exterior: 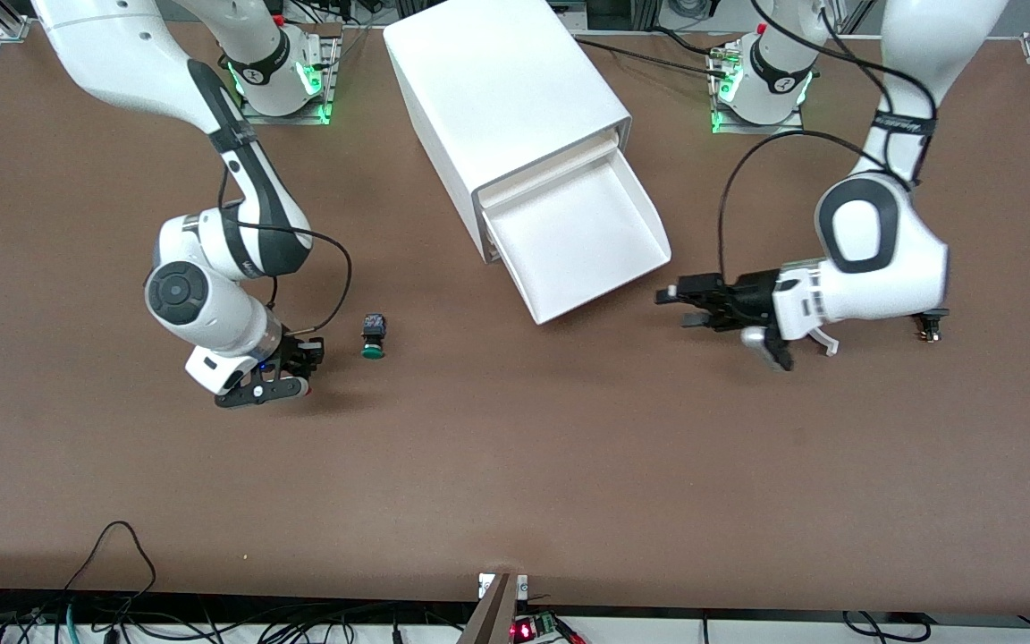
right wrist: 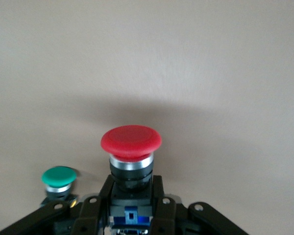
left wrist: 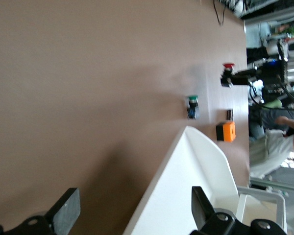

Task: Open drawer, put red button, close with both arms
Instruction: 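Carry the red button over the open drawer with the right gripper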

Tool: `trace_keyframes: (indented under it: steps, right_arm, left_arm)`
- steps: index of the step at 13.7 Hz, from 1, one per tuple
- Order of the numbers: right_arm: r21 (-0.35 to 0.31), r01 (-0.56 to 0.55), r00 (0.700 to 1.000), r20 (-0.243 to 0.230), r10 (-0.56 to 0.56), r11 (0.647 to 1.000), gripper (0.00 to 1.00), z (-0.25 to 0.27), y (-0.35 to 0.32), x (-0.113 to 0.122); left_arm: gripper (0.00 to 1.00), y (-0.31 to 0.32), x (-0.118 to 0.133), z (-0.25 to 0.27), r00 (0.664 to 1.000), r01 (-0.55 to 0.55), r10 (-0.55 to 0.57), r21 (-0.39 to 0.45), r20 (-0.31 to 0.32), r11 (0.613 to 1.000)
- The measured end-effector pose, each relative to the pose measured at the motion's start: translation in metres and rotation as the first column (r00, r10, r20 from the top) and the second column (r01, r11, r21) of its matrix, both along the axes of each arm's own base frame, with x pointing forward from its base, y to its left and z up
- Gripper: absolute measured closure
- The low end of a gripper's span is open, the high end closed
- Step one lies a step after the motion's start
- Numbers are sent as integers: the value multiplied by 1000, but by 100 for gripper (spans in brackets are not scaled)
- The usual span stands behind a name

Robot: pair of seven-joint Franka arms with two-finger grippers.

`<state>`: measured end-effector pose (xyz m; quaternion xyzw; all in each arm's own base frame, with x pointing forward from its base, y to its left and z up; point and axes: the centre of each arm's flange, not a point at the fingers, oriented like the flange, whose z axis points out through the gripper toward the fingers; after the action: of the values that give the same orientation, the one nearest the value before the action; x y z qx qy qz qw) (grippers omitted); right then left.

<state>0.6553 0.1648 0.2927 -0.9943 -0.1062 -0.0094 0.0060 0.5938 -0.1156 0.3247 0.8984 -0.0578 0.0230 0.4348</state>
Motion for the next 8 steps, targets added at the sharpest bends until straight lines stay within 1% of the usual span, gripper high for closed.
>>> trace_keyframes:
  steps: [1,2,3,4,5,6,7,8]
  right_arm:
    - [0,-23,1000,6,23,1000,67,25,3,9]
    - [3,-49,999,21,48,999,67,50,10,16]
    - [9,-81,996,47,81,997,67,77,21,22]
    - [20,-128,989,76,126,992,67,100,37,24]
    - [34,-198,976,103,193,980,67,117,58,22]
    - [50,-275,955,128,267,960,67,130,83,17]
    - [69,-346,931,151,333,936,67,143,110,9]
    - [84,-401,908,166,384,912,67,152,133,0]
  left_arm:
    - [0,24,4,15,999,-32,31,5,25,999]
    - [0,40,5,27,998,-50,49,11,44,999]
    - [0,50,5,36,996,-61,60,17,59,998]
    - [0,60,5,41,996,-58,55,44,74,997]
    - [0,70,4,46,996,-32,23,101,90,994]
    - [0,80,3,56,993,8,-29,184,113,983]
    - [0,92,2,74,986,54,-97,283,139,958]
    - [0,101,0,92,977,88,-150,357,151,930]
